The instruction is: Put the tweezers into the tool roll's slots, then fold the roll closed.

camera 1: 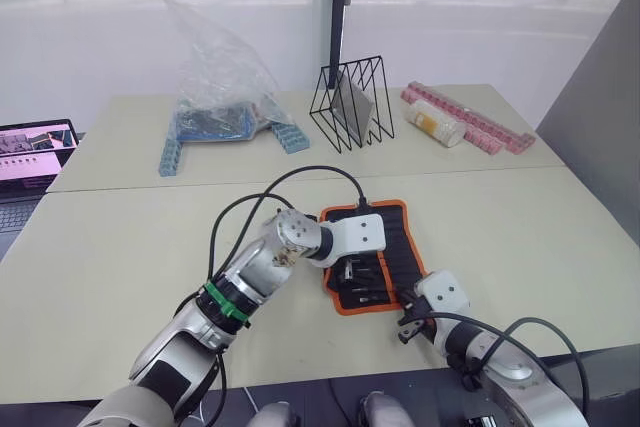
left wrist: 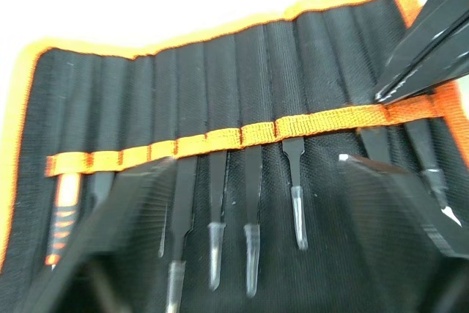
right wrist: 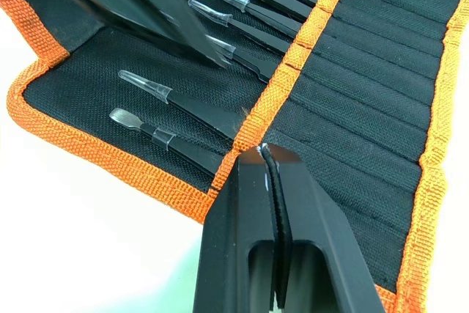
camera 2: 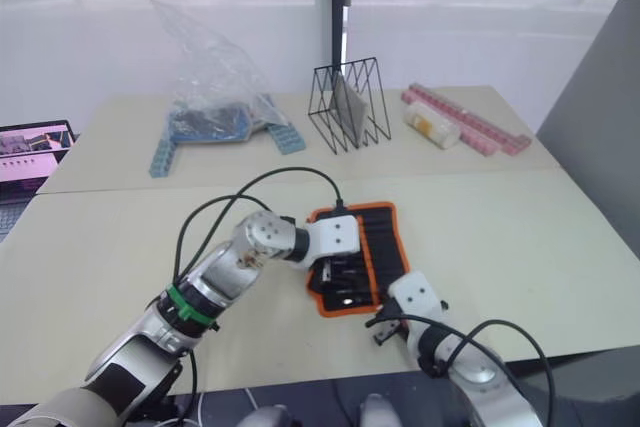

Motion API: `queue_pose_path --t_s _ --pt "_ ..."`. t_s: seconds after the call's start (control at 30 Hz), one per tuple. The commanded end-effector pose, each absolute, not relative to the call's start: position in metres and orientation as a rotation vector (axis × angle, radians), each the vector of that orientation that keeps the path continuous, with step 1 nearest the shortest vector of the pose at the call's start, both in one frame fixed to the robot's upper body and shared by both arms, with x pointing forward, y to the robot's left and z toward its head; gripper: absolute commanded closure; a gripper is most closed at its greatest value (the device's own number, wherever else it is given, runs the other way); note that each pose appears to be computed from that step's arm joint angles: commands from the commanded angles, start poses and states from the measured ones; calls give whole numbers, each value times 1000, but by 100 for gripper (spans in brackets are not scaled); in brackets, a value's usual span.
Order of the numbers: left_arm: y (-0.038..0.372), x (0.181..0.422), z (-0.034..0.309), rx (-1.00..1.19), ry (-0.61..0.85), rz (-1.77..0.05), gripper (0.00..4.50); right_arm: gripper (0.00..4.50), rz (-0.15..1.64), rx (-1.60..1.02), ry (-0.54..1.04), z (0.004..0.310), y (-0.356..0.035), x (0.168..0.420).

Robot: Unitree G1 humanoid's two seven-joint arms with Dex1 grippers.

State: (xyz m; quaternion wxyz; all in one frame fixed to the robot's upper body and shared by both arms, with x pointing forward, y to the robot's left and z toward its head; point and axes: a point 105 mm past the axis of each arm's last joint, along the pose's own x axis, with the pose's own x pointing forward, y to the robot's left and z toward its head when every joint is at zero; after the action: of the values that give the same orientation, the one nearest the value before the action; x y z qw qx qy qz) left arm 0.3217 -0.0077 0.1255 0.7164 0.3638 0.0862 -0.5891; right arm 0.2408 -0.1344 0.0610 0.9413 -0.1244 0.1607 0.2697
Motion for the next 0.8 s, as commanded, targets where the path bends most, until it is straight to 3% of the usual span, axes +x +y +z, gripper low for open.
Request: queue_pose_path --t_s 0.03,0.17,0.3,0.4,0.53,0.8 --pt "2 315 152 779 134 -1312 3 450 595 -221 466 28 -128 232" --pt "24 316 163 704 122 -1262 3 450 598 -222 463 27 -129 235" --pt "80 332 169 619 137 -1074 3 450 605 -229 457 28 -132 239" --pt "113 329 166 570 154 -990 3 450 609 -233 450 29 -136 241" --pt "168 303 146 500 216 -845 3 450 622 -237 438 32 -139 245" --pt "228 246 124 389 270 -611 3 450 664 -257 436 34 -146 250"
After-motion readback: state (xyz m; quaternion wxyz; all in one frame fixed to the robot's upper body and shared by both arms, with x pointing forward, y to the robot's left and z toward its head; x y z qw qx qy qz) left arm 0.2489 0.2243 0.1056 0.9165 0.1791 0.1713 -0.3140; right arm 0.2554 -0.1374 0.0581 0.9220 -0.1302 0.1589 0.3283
